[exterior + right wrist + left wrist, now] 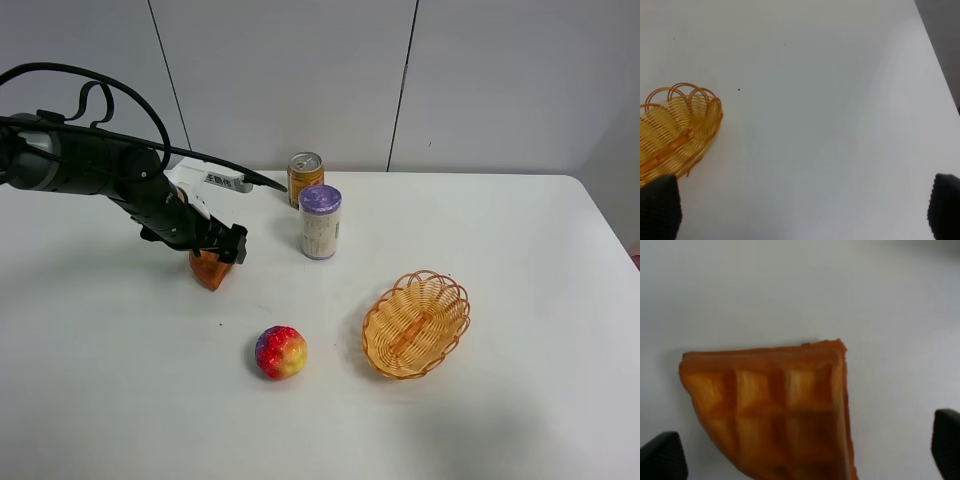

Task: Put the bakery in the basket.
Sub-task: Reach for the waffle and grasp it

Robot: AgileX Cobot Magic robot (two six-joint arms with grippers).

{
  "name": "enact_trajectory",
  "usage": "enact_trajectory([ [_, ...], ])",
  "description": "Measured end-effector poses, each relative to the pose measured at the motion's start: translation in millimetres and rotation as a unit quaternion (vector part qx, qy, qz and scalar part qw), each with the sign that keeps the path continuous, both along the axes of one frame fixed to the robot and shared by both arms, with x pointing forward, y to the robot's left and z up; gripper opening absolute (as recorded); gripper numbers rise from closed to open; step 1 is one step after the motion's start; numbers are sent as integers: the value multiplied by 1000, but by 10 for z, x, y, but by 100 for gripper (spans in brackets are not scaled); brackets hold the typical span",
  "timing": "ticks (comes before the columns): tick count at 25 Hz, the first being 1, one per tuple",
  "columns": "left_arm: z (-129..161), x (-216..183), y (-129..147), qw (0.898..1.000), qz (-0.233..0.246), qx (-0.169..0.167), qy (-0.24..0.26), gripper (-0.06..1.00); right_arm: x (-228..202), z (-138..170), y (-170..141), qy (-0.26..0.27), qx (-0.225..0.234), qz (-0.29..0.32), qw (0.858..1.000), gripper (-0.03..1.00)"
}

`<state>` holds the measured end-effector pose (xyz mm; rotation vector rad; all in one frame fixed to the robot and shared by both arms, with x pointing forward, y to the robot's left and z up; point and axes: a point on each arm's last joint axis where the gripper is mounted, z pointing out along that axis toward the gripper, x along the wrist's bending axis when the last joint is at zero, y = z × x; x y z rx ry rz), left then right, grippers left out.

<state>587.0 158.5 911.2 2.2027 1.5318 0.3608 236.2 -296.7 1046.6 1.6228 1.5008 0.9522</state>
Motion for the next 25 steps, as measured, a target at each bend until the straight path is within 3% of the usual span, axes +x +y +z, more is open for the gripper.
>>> enact_trajectory([
  [9,-231,36,-9,1000,-20,17,5,99,0,0,0,0,0,0,1000,99],
  [15,-294,93,-17,1000,-18,10,-18,99,0,0,0,0,0,0,1000,99],
  [25,-457,97,-18,1000,-16,14,-4,96,0,0,0,0,0,0,1000,99],
])
